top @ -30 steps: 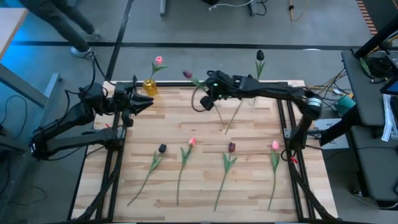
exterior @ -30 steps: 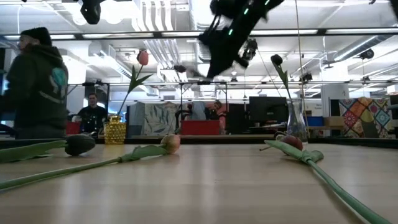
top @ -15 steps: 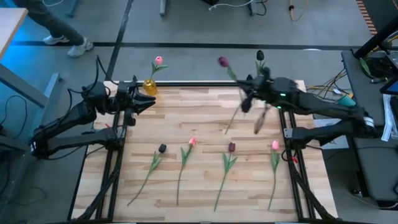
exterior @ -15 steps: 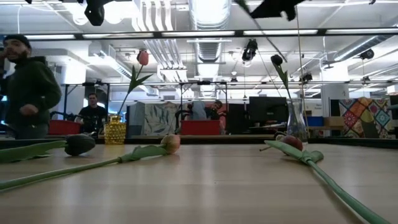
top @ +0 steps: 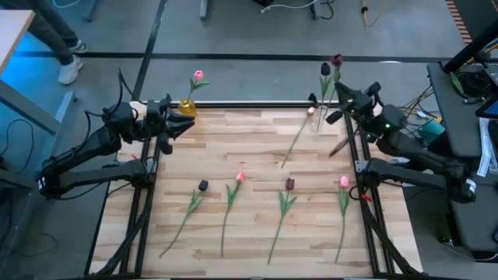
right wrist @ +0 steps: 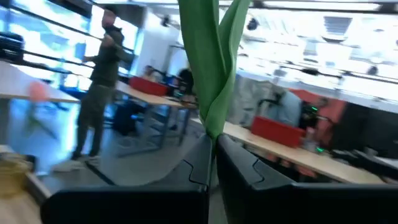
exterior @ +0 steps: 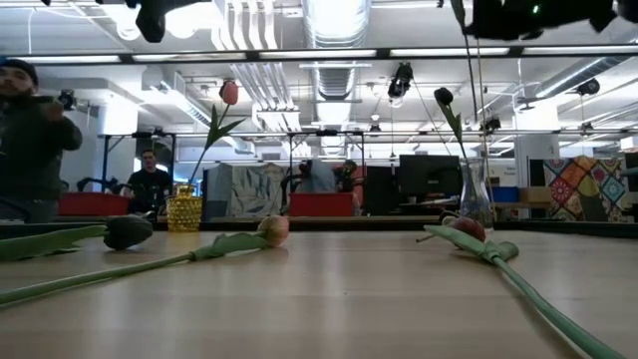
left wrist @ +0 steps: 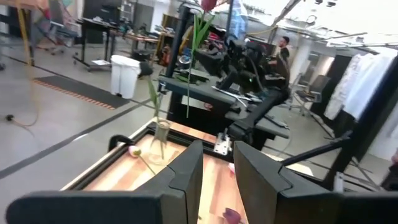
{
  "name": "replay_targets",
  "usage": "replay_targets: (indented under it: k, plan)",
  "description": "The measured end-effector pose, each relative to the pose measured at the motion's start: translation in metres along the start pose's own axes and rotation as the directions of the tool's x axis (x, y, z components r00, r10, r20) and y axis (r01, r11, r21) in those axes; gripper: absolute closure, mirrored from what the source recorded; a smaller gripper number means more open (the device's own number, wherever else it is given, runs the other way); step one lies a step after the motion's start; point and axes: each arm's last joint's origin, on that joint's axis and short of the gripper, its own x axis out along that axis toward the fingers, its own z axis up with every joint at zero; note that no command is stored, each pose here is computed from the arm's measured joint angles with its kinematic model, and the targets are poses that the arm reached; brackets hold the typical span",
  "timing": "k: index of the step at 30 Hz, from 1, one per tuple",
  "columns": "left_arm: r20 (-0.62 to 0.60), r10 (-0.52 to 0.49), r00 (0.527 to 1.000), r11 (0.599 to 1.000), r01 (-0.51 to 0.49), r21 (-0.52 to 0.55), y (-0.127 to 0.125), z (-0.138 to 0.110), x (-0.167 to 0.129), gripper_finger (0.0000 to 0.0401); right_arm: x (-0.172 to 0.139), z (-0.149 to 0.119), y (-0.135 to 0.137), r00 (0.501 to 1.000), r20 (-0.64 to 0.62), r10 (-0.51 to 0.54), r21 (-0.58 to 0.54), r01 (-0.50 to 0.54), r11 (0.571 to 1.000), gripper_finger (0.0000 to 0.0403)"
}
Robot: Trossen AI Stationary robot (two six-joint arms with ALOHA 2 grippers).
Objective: Sort flowers into vase by color
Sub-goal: Insert the top dark red tulip into the transparent vase
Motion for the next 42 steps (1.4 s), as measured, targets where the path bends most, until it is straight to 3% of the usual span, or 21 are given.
replay_targets:
  k: [6,11,23,33,42]
  plan:
    - [0.008,0.025,1.0,1.0,-0.025,0.002,0.001,0.0,-0.001,0.0325,0.01,-0.035,0.003,0.997,-0.021,-0.07,-0.028,0.069,0.997,0.0391]
    - [0.008,0.026,1.0,1.0,-0.026,0.0,0.0,0.001,-0.001,0.0325,0.019,-0.045,0.002,0.994,-0.047,-0.099,-0.069,0.096,0.993,0.0391]
    - [0.015,0.039,0.999,0.999,-0.039,0.003,-0.005,0.016,-0.009,0.0325,0.026,-0.046,0.0,0.991,0.001,-0.132,-0.159,0.13,0.979,0.0391]
    - [0.005,0.044,0.999,0.999,-0.044,0.0,-0.005,0.017,-0.01,0.0325,0.031,-0.064,-0.006,0.982,-0.076,-0.172,-0.201,0.154,0.967,0.0391]
    - [0.005,0.044,0.999,0.999,-0.044,-0.003,-0.005,0.017,-0.01,0.0325,0.034,-0.076,-0.003,0.971,-0.153,-0.181,-0.164,0.156,0.974,0.039]
